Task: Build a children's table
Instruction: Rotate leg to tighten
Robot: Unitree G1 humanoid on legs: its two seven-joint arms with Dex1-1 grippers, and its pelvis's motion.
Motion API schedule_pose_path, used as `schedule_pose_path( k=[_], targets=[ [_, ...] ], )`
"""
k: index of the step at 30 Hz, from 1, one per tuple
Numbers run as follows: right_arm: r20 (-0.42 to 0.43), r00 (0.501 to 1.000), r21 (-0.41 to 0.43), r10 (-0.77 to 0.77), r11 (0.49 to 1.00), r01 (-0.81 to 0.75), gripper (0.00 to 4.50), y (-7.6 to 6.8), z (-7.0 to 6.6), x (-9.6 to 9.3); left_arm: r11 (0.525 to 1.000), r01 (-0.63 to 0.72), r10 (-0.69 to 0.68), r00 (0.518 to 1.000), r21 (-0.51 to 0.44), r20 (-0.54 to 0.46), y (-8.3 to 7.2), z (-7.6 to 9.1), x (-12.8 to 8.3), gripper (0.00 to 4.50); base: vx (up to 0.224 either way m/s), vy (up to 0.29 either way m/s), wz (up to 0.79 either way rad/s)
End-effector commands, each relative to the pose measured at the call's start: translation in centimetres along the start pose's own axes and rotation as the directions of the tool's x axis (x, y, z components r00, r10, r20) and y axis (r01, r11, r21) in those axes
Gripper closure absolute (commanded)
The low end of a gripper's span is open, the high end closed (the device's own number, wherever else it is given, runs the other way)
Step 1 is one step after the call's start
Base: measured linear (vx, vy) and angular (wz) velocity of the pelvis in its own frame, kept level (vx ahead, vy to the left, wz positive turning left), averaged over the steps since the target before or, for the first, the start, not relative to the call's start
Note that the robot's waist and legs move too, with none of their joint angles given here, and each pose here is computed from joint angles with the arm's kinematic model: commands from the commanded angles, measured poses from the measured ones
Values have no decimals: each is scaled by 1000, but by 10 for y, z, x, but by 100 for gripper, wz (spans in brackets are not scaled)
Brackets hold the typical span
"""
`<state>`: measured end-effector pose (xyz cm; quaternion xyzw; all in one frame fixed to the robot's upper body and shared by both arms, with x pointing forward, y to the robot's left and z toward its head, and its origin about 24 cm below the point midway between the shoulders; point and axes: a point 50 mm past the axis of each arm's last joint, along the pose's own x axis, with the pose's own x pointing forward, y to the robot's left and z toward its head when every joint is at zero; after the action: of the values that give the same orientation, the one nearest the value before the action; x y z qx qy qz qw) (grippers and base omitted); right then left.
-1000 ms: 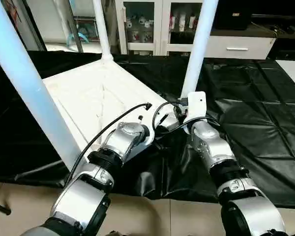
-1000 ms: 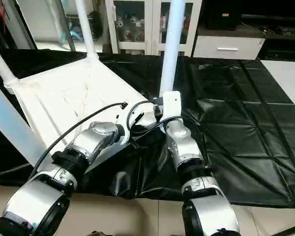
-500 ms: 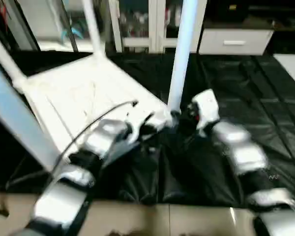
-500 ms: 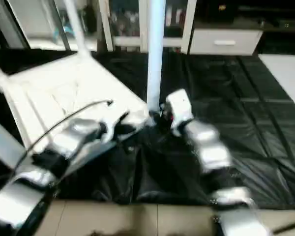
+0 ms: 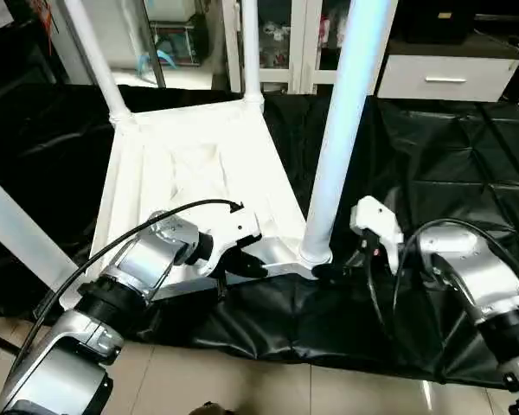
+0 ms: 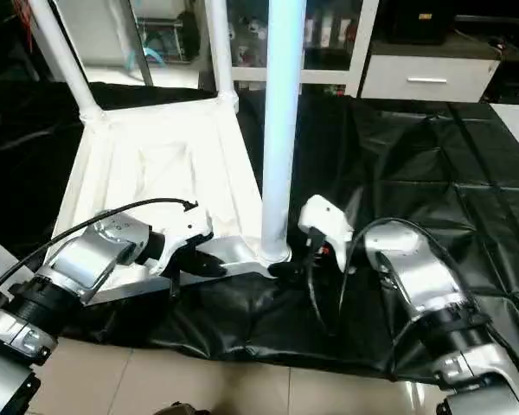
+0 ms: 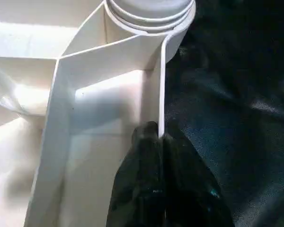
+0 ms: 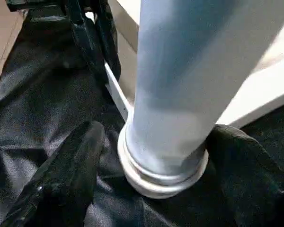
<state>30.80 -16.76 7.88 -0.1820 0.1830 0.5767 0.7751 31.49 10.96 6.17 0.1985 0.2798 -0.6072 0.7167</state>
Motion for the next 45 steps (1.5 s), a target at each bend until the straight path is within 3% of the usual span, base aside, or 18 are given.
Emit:
schedule_pose_path(
  k=[1,6,7,18,27,29,32,35,38,40,42,44,45],
  targets=[
    [-24,999,-22,30,999,-31,89,0,2,3,996,85,-84,996,2,-43,-11,-3,10,450,0,0,0],
    [-26,999,-13,38,999,-39,89,-1,1,3,996,94,-95,995,-5,-36,-14,-2,11,450,0,0,0],
    [-26,999,-12,37,999,-38,115,-2,1,3,995,96,-96,995,-7,-36,-15,-2,11,450,0,0,0],
    [7,998,30,57,998,-57,204,-3,2,9,996,79,-81,996,-44,-44,-16,-9,8,450,0,0,0],
    [10,999,37,53,998,-54,245,4,-2,15,997,60,-62,997,-51,-40,-15,-8,11,450,0,0,0],
    [10,999,47,34,998,-35,246,6,-5,18,997,48,-50,998,-53,-35,-13,-6,12,450,0,0,0],
    [8,988,113,-154,982,152,251,2,-18,26,996,-50,52,998,-76,20,-4,4,21,450,0,0,0],
    [16,979,142,-201,970,197,252,0,-19,28,993,-80,84,996,-92,33,0,8,24,450,0,0,0],
    [20,935,228,-353,913,340,253,-4,-21,38,971,-182,194,979,-153,70,11,18,29,450,-23,2,0],
    [-24,870,309,-493,824,475,254,-8,-25,46,936,-279,303,949,-215,89,21,26,34,450,0,0,0],
    [-59,825,324,-562,771,548,254,-11,-27,49,917,-326,352,932,-231,82,25,28,37,450,0,0,0],
    [-163,676,343,-719,601,722,254,-17,-34,54,856,-456,483,874,-243,61,36,34,40,450,0,0,0],
    [-173,662,347,-729,584,734,254,-18,-35,54,852,-463,490,869,-244,61,36,34,40,450,0,0,0]
  ],
)
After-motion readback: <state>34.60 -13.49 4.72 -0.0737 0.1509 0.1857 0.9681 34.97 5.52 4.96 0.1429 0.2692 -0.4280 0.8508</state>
